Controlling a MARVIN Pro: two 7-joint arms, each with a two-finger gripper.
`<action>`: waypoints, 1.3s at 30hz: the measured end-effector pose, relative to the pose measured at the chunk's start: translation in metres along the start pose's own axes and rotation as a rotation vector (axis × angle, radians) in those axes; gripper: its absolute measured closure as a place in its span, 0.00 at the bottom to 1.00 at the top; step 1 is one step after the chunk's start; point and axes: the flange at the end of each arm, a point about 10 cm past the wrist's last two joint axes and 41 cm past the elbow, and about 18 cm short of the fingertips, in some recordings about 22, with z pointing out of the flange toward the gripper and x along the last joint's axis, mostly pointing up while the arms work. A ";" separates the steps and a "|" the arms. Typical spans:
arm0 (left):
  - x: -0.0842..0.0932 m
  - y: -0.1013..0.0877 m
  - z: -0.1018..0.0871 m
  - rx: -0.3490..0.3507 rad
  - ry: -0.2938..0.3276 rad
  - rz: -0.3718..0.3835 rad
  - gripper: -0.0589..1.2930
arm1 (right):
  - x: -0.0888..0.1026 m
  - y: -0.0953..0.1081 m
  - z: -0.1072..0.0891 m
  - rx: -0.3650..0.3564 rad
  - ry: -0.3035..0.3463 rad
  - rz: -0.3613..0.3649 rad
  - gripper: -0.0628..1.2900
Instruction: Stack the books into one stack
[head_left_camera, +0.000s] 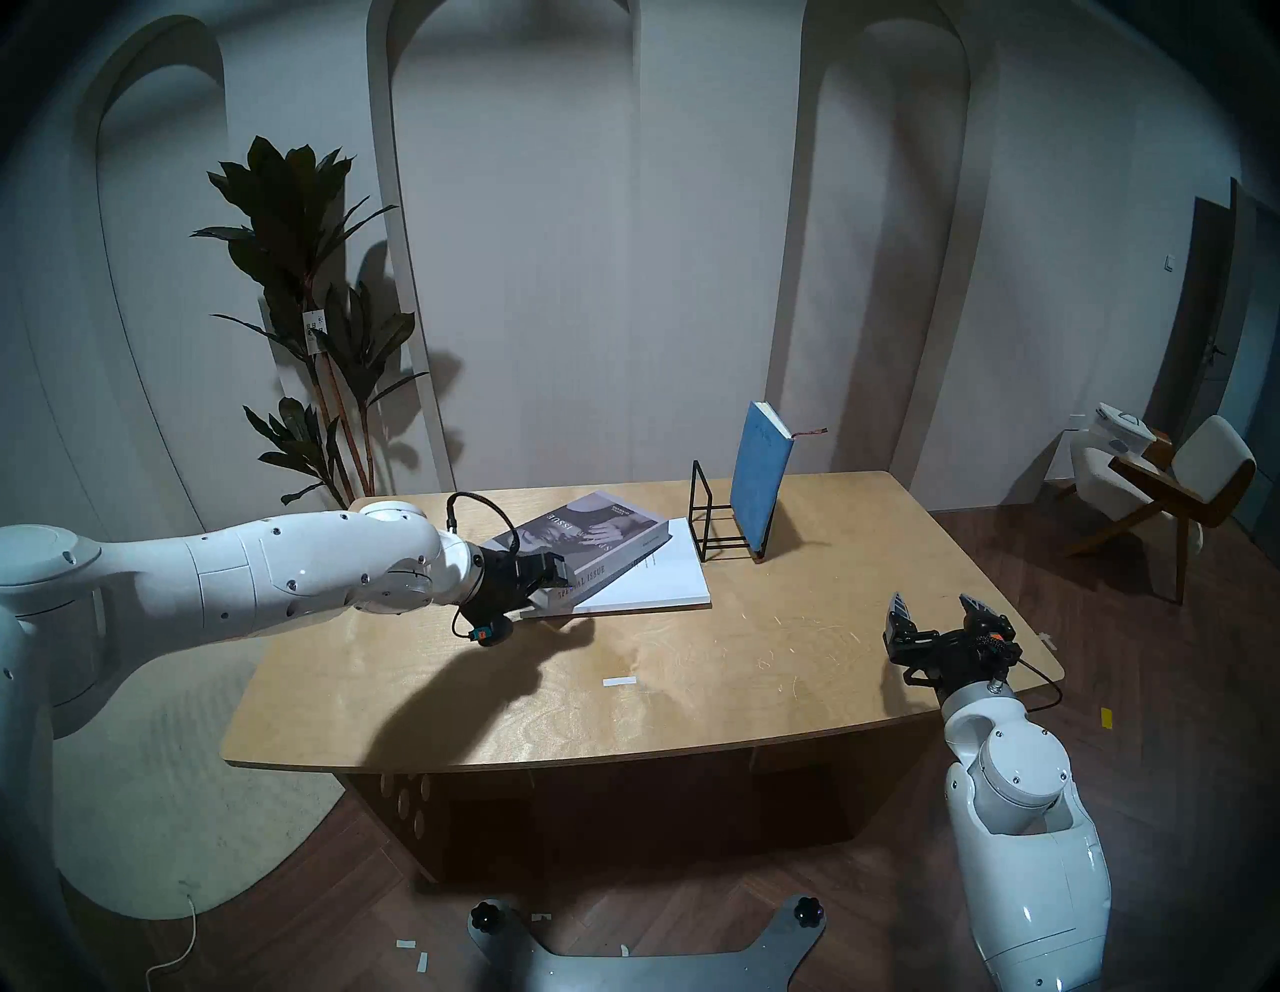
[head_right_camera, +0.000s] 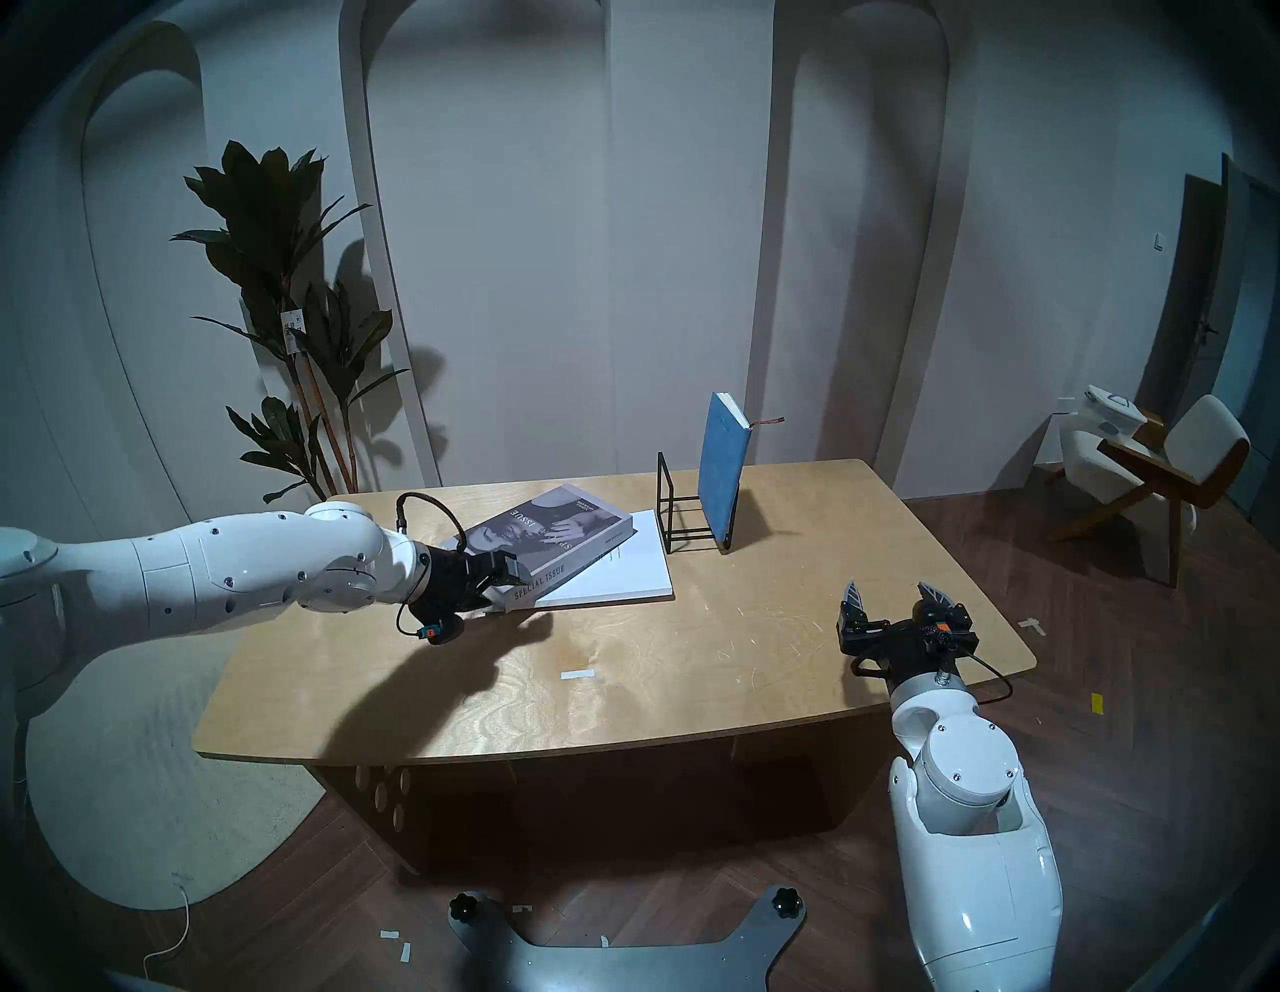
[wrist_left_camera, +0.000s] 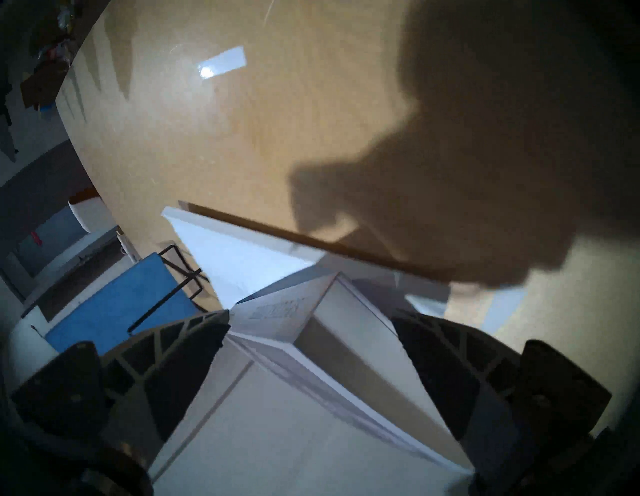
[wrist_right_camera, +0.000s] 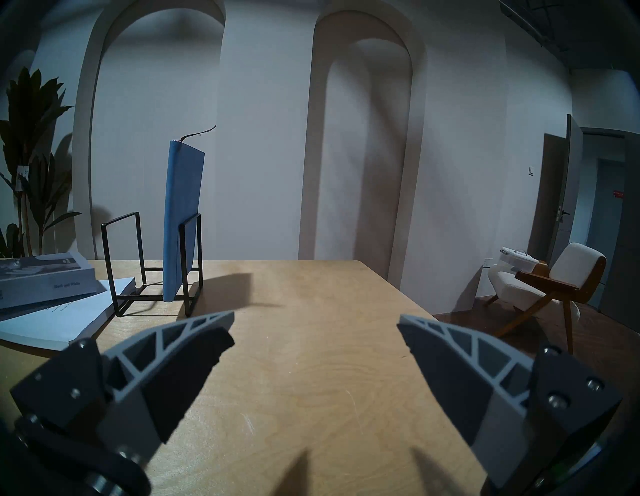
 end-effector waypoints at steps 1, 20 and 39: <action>-0.002 -0.003 -0.001 0.007 -0.014 0.025 0.06 | 0.000 0.000 0.000 0.000 0.000 0.000 0.02; 0.008 -0.024 -0.053 0.109 -0.072 -0.093 0.06 | 0.000 0.000 0.000 0.000 0.001 0.000 0.02; -0.025 -0.062 -0.122 0.576 -0.335 -0.536 0.06 | 0.031 -0.034 0.019 0.029 0.093 -0.038 0.02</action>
